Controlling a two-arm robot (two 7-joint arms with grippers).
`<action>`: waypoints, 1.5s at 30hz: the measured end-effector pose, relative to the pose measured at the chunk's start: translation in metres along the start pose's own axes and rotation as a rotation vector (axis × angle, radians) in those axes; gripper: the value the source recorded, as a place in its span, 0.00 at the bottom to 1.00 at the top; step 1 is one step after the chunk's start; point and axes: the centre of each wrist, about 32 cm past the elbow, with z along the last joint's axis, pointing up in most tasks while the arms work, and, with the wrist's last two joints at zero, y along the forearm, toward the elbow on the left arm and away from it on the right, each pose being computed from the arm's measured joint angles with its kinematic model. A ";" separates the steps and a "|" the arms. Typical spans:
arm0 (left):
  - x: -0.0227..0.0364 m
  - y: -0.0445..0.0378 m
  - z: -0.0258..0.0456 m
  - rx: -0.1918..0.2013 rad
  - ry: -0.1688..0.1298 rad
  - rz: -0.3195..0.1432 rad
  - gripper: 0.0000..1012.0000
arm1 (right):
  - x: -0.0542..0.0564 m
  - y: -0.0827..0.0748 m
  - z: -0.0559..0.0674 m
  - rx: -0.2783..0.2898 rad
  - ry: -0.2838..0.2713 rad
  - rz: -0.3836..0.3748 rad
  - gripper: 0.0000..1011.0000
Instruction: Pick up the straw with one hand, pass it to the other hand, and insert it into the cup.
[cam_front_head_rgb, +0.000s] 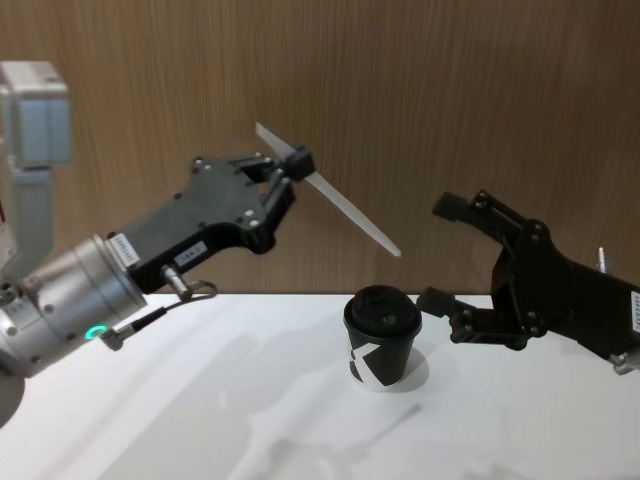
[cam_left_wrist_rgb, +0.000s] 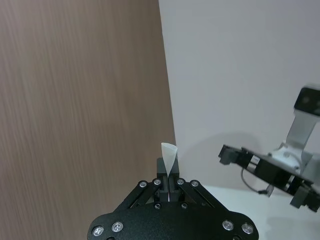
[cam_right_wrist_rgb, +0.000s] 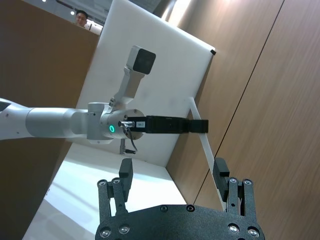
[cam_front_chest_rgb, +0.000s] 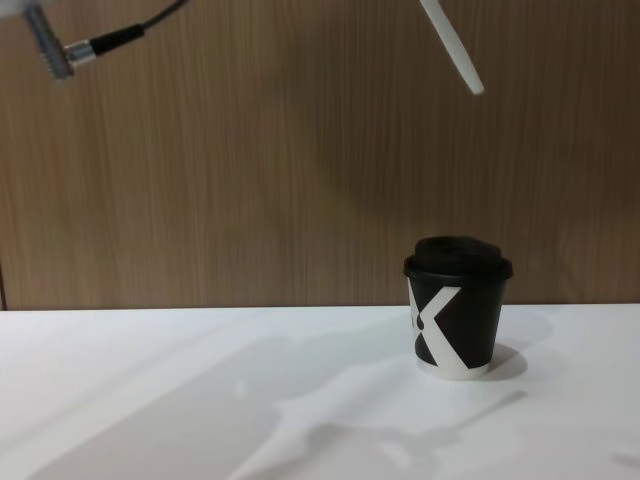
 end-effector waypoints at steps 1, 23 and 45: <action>-0.0003 -0.0013 0.0003 0.011 -0.006 0.000 0.01 | 0.000 0.000 0.000 0.000 0.000 0.000 0.99; -0.0011 -0.0268 0.0159 0.206 -0.079 -0.042 0.01 | 0.000 0.000 0.000 0.000 0.000 0.000 0.99; 0.0091 -0.0417 0.0091 0.285 -0.083 -0.049 0.01 | 0.000 0.000 0.000 0.000 0.000 0.000 0.99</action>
